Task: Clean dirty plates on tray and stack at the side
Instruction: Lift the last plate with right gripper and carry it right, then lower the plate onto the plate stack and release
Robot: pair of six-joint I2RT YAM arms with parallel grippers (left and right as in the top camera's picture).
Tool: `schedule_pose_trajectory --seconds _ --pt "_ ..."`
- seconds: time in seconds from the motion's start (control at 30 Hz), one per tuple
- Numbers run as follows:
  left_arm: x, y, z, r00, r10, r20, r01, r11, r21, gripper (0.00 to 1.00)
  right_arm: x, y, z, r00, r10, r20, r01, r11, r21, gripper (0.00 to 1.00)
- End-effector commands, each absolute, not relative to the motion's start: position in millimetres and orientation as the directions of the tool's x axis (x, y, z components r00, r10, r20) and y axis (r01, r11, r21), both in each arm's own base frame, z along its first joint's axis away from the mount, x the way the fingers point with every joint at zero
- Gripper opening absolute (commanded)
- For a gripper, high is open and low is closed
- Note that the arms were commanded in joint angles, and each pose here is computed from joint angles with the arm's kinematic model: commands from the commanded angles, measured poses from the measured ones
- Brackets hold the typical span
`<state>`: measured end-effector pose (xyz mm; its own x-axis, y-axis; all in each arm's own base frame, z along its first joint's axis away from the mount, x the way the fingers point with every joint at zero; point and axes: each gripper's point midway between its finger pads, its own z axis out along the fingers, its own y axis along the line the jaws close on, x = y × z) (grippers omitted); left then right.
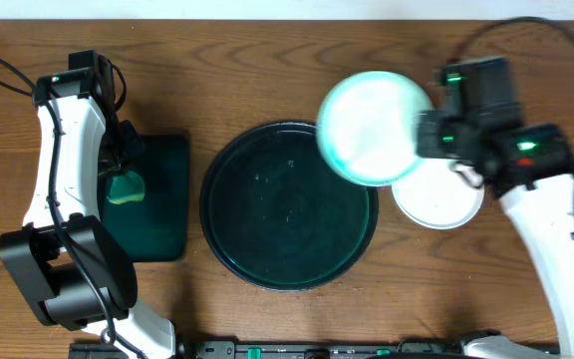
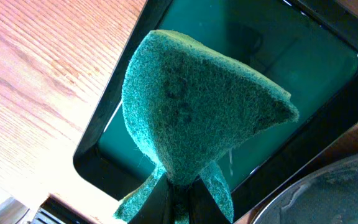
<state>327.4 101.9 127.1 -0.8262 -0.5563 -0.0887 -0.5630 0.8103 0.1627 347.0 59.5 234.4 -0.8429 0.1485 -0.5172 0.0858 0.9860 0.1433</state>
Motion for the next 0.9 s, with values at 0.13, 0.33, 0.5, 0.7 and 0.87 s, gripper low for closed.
schedule_pose_trajectory --seconds 0.13,0.33,0.5,0.7,0.87 --pt "328.0 105.5 132.2 -0.814 -0.571 -0.109 -0.581 0.796 0.167 0.07 323.9 -32.9 179.8 -0.839 0.425 -0.341 0.403 0.905 0.135 0.01" --pt "328.2 105.6 132.2 -0.814 -0.571 -0.109 -0.581 0.796 0.167 0.07 310.8 -58.9 117.8 -0.823 0.5 -0.27 0.489 0.865 0.111 0.01" --pt "328.1 105.5 132.2 -0.814 -0.571 -0.109 -0.581 0.796 0.167 0.07 306.9 -54.5 82.9 -0.828 0.5 -0.254 0.485 0.866 0.124 0.01" --pt "328.1 105.5 132.2 -0.814 -0.571 -0.109 -0.581 0.796 0.167 0.07 302.9 -53.7 77.2 -0.832 0.5 -0.241 0.486 0.866 0.119 0.06" --pt "328.1 105.5 132.2 -0.814 -0.57 -0.109 -0.581 0.797 0.167 0.07 306.2 -48.3 83.3 -0.847 0.476 -0.238 0.454 0.879 0.145 0.24"
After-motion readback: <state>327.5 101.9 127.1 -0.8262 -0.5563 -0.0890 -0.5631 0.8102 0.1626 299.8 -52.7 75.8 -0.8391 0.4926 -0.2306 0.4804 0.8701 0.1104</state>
